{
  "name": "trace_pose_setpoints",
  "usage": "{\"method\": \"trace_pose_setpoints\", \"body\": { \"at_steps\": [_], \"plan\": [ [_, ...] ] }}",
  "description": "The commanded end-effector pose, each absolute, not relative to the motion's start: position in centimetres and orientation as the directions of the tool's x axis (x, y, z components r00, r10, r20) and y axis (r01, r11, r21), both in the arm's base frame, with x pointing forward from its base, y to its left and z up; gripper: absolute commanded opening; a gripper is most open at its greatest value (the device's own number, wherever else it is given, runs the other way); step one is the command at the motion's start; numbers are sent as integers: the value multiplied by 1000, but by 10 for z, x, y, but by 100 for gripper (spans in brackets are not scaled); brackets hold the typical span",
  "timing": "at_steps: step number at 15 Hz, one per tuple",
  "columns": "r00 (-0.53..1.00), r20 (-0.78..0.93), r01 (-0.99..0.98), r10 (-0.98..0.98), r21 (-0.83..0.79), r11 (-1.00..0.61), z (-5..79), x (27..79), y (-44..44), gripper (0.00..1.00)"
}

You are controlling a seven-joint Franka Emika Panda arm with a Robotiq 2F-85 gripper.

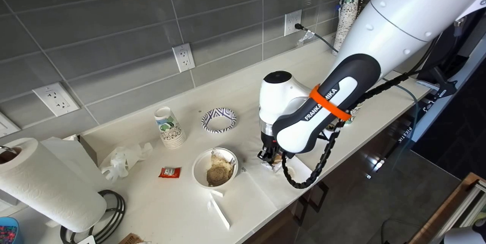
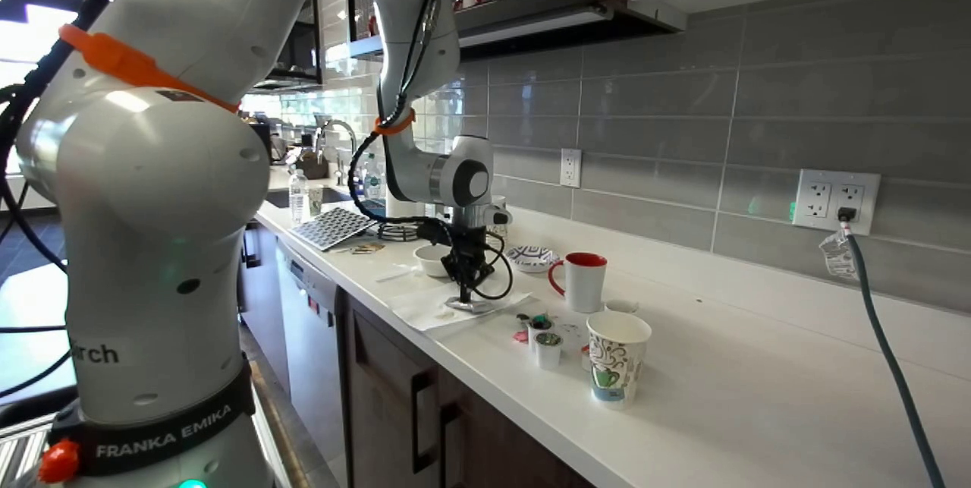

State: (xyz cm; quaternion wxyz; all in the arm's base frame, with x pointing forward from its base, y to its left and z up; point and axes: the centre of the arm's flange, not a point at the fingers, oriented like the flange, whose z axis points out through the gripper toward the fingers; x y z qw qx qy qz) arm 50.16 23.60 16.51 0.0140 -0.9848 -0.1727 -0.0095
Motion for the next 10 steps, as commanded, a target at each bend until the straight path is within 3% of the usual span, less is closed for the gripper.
{"method": "trace_pose_setpoints", "body": {
  "at_steps": [1, 10],
  "plan": [
    [949, 20, 315, 314, -21, -949, 138, 502, 235, 0],
    [947, 68, 311, 313, 29, -950, 185, 498, 232, 0]
  ]
}}
